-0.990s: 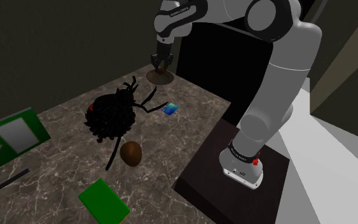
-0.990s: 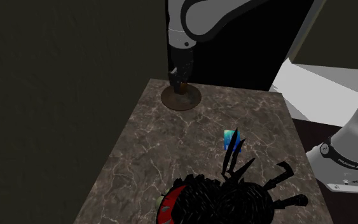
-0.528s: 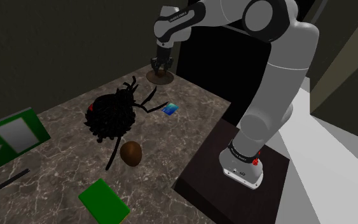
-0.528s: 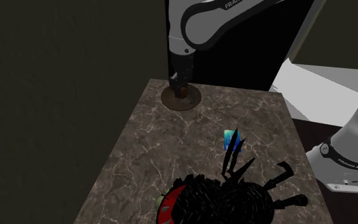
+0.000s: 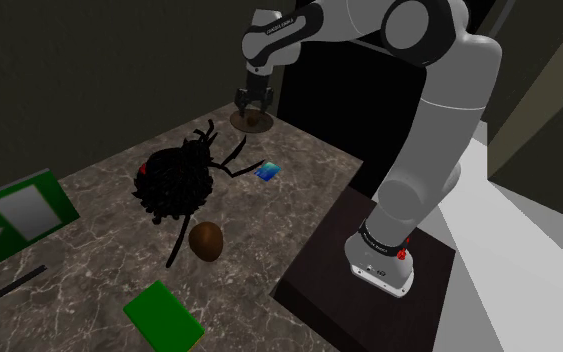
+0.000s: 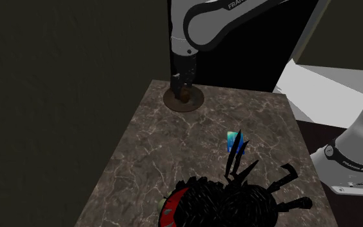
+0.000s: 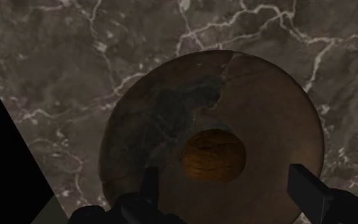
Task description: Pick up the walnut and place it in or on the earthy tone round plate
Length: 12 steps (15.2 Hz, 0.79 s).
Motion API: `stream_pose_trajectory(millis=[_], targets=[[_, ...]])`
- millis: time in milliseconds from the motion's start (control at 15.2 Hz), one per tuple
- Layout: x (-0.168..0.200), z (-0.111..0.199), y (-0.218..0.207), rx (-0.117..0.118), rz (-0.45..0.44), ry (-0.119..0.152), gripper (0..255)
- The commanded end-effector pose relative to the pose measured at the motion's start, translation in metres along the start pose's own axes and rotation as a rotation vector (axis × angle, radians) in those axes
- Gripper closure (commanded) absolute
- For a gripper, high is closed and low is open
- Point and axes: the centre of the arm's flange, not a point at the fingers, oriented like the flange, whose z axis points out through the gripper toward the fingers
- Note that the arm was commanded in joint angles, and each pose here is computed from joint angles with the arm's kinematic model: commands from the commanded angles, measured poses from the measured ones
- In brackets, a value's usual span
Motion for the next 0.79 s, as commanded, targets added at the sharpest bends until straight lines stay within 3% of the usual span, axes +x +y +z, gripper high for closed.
stream_pose_trajectory(millis=[0, 264, 726], targets=[[0.0, 0.0, 0.0, 0.0, 0.0, 0.0, 0], [0.0, -0.05, 0.0, 0.0, 0.0, 0.0, 0], [0.0, -0.05, 0.0, 0.0, 0.0, 0.0, 0]])
